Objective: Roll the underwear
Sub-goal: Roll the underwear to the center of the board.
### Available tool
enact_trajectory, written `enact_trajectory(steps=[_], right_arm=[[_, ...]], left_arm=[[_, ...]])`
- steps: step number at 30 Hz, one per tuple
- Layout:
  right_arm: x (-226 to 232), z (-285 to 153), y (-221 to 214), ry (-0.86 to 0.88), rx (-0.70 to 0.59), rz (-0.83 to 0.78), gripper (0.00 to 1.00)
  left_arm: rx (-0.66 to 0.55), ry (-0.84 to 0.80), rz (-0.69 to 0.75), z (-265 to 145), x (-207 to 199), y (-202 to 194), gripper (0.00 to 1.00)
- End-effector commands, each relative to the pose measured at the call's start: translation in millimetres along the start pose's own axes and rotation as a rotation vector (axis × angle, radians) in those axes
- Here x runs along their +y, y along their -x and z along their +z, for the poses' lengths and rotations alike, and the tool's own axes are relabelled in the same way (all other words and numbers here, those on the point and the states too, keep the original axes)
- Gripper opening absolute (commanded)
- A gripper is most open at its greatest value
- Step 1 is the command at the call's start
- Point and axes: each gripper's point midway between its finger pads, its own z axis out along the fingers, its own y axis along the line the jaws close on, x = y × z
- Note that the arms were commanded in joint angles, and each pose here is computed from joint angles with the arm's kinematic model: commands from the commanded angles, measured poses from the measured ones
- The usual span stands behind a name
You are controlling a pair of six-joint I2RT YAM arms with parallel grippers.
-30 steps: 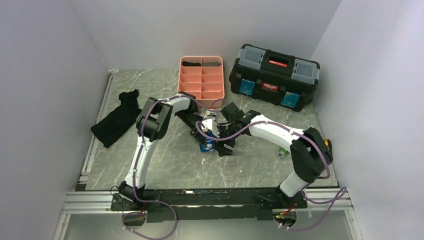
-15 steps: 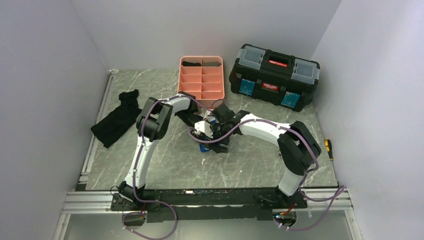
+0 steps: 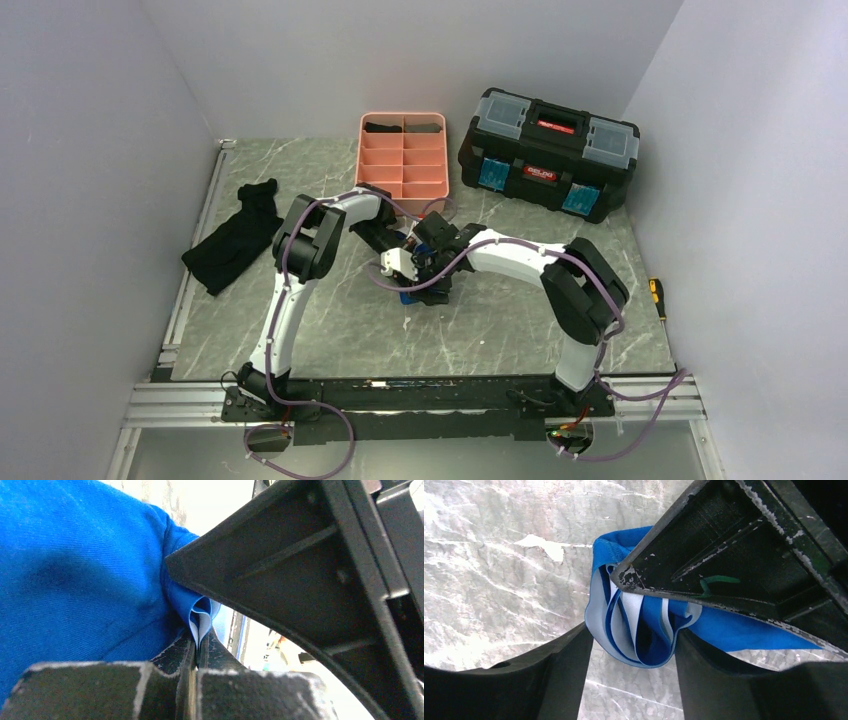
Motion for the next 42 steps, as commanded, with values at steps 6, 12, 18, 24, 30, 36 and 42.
enact_trajectory(steps=[6, 12, 18, 24, 30, 36, 42], right_arm=[[-6.1, 2.3, 6.8, -0.004, -0.001, -0.009, 0.42], [-2.9, -1.3, 5.2, 0.008, 0.006, 0.012, 0.22], [4.2, -2.1, 1.4, 0.049, 0.008, 0.053, 0.04], [14.2, -6.1, -1.3, 0.121, -0.011, 0.129, 0.00], [30.0, -11.5, 0.9, 0.227, -0.024, 0.227, 0.00], [36.9, -6.4, -8.4, 0.245, 0.002, 0.288, 0.00], [36.1, -6.2, -7.9, 0.247, -0.005, 0.306, 0.00]], left_arm=[[-0.024, -0.025, -0.003, -1.4, -2.5, 2.8, 0.00], [-0.013, -0.003, -0.003, -1.0, 0.5, -2.7, 0.00], [-0.008, 0.035, 0.009, -2.9, 1.4, -4.7, 0.00], [-0.006, 0.081, 0.038, -7.4, -1.0, -4.5, 0.14], [-0.011, 0.130, 0.085, -13.1, -7.8, -6.6, 0.37], [-0.013, 0.179, 0.127, -19.0, -15.1, -11.1, 0.47], [-0.020, 0.254, 0.124, -30.1, -12.0, -18.0, 0.51]])
